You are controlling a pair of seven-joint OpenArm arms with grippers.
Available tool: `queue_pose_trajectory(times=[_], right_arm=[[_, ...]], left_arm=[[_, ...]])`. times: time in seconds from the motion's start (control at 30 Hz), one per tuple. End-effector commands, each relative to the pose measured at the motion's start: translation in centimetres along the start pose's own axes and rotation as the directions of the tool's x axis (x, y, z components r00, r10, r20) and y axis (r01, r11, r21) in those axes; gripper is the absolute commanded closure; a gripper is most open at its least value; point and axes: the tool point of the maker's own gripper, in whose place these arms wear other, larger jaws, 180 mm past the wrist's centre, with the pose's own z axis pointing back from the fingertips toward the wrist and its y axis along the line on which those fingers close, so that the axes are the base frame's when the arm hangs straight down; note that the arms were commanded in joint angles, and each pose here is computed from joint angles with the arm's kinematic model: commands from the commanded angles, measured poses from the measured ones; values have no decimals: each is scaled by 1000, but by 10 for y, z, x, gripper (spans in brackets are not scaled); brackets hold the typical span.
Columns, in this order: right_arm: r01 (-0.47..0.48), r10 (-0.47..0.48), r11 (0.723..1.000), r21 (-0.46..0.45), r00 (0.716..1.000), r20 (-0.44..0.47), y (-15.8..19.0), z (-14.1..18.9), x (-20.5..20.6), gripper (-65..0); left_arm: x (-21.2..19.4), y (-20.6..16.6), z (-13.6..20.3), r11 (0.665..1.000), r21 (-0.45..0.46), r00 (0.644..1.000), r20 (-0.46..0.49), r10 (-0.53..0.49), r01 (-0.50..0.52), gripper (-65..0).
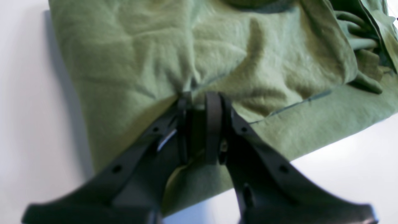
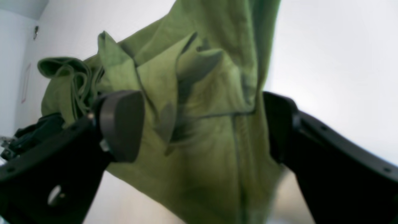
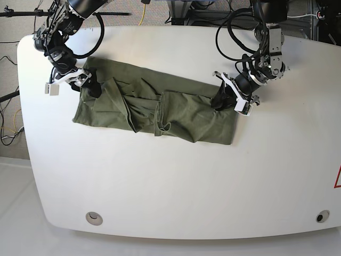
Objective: Fold the T-shirt properly
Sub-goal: 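Grasp the folded end of the olive shirt with the right gripper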
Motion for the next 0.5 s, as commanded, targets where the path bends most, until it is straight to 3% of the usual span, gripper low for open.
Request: queue_pose_trajectory(times=[0.0,0.47], right_arm=[[5,-13,998,-55,992,-129,-6,-1,-33,-546],[9,-13,999,-41,995,-101,-5,-7,-25,-545]], left_arm=[[-15,9,3,999,32,996,-87,-30,33,-64],[-14,6,3,999,27,997,-70,-22,24,-62]])
